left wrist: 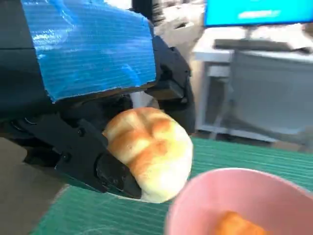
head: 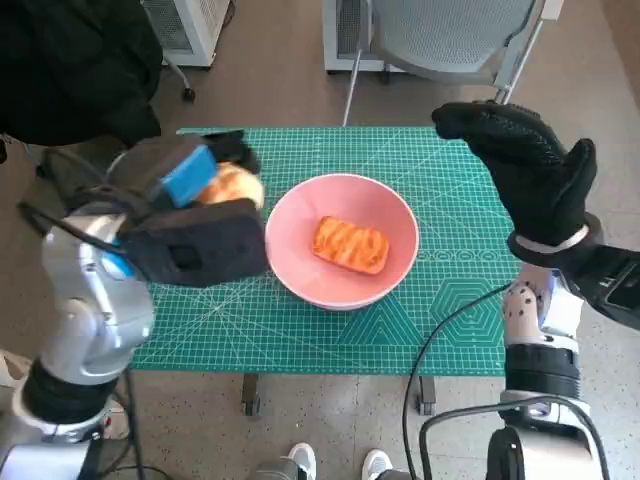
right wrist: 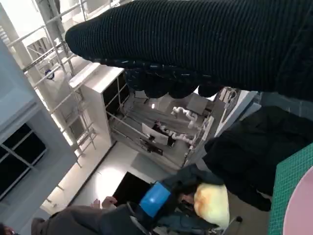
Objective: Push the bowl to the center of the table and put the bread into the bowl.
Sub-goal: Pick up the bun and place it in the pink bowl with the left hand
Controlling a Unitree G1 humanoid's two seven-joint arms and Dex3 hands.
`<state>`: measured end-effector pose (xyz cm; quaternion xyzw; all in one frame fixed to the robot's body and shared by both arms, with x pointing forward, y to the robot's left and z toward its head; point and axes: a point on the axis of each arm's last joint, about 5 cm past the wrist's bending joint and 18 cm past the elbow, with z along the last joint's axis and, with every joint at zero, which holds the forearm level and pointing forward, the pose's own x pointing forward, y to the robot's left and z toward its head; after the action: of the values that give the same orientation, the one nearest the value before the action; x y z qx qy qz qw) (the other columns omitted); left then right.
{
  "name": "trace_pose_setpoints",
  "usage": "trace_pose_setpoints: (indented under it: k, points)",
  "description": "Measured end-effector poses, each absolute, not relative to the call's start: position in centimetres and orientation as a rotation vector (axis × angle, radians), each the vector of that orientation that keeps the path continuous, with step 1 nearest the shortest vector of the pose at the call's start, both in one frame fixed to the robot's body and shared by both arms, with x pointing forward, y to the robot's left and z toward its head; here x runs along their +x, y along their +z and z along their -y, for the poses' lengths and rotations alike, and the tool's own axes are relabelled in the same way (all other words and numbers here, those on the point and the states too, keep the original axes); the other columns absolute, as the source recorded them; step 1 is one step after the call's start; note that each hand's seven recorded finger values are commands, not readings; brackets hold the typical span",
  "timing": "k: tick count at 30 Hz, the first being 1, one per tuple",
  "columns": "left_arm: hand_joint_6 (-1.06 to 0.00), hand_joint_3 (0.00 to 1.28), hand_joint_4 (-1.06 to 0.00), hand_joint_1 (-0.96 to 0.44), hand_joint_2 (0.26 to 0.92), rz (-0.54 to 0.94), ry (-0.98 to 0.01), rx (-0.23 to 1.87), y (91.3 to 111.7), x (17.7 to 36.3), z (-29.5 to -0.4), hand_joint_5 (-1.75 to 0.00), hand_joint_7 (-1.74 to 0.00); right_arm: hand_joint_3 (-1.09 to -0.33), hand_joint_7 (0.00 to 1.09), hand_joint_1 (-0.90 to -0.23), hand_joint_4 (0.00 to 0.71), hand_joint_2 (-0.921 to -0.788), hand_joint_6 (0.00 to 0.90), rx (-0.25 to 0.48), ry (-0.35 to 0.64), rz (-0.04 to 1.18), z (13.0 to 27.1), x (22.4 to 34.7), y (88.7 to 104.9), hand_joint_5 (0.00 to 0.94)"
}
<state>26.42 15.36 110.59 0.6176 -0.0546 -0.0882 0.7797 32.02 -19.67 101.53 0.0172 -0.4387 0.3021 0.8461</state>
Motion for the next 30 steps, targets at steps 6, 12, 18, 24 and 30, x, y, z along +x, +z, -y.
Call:
trace_pose_setpoints:
  k: [6, 12, 18, 24, 30]
  points:
    - [-0.74, 0.08, -0.64, 0.00, 0.910, 0.226, -0.269, 1.358, 110.4, 27.7, -12.5, -1.38, -0.88, -0.996, 0.22, -0.700, 0.474, -0.921, 0.393, 0.035, 0.640, 0.931, 19.6, 32.0, 101.6, 0.006]
    - [-0.59, 0.64, -0.55, 0.00, 0.648, 0.220, -0.324, 1.364, 109.8, 29.5, -10.5, -1.46, -1.29, -1.001, 0.22, -0.701, 0.477, -0.921, 0.396, 0.030, 0.639, 0.935, 19.6, 32.0, 101.7, 0.006]
    - [-0.49, 0.76, -0.48, 0.00, 0.626, 0.200, -0.370, 1.375, 109.2, 30.4, -8.9, -1.51, -1.47, -1.010, 0.22, -0.697, 0.478, -0.921, 0.397, 0.025, 0.637, 0.940, 19.8, 32.0, 101.8, 0.006]
    - [-0.56, 0.81, -0.49, 0.00, 0.578, 0.194, -0.398, 1.387, 108.5, 31.0, -8.2, -1.61, -1.32, -1.016, 0.22, -0.696, 0.477, -0.921, 0.397, 0.017, 0.638, 0.953, 19.8, 31.9, 102.0, 0.004]
    - [-0.22, 0.29, -0.29, 0.08, 0.800, 0.163, -0.468, 1.345, 107.7, 31.6, -8.3, -0.90, -0.79, -1.020, 0.22, -0.705, 0.476, -0.921, 0.397, 0.009, 0.632, 0.959, 19.9, 31.6, 102.0, 0.003]
